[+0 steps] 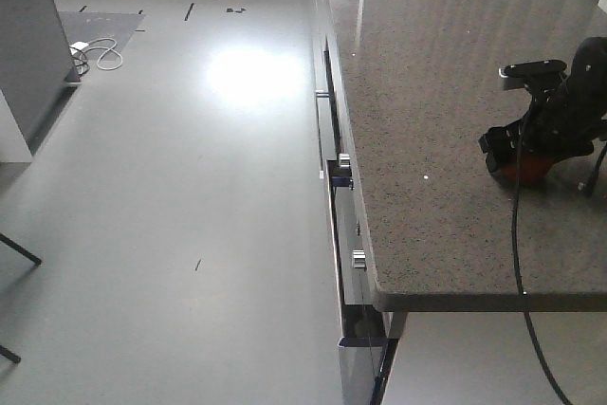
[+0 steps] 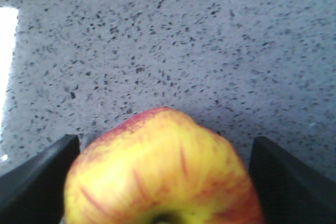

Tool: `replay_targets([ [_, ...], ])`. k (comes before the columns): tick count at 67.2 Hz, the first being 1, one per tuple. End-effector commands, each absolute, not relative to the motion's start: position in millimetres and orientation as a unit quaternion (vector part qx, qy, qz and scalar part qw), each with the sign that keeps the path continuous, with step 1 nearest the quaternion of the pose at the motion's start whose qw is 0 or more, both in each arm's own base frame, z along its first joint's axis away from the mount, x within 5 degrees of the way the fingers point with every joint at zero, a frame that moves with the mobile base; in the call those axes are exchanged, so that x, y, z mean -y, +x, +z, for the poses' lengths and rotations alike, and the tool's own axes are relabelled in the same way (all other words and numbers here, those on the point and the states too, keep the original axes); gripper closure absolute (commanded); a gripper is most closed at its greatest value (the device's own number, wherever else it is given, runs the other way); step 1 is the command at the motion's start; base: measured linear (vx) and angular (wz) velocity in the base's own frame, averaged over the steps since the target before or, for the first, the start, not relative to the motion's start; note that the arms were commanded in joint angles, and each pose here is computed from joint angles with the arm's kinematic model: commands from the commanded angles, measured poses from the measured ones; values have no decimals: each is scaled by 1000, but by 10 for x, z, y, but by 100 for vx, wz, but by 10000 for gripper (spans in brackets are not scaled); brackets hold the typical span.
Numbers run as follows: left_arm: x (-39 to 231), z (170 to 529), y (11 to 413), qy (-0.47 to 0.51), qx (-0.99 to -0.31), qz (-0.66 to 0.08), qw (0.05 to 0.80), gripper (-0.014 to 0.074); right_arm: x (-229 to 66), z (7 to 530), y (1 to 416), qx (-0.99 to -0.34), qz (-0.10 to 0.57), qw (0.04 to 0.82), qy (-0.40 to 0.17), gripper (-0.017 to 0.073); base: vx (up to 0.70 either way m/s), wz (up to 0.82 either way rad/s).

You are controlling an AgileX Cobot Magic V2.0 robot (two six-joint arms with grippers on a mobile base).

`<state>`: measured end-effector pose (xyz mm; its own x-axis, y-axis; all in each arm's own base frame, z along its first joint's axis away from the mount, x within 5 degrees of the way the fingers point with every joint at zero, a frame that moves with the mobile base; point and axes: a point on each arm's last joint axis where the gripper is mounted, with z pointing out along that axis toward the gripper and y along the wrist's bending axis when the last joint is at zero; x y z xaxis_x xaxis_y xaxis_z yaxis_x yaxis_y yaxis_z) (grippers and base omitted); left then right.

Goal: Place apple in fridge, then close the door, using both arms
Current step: 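Close the right gripper on the apple and lift it off the counter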

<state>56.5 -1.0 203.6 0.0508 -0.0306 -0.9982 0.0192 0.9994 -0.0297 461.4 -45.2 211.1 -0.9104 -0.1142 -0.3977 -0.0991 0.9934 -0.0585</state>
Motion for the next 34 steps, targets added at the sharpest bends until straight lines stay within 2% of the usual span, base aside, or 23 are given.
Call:
replay_targets([
  [1,12,2166,536,-6,-651,-23,759,600,467,2492,4609,-964,-20,261,-53,55,0,0],
  [20,12,2166,536,-6,-651,-23,759,600,462,2654,4598,-965,-15,258,-48,334,0,0],
  [34,12,2166,536,-6,-651,-23,759,600,363,2952,4486,-970,28,237,-48,470,0,0],
])
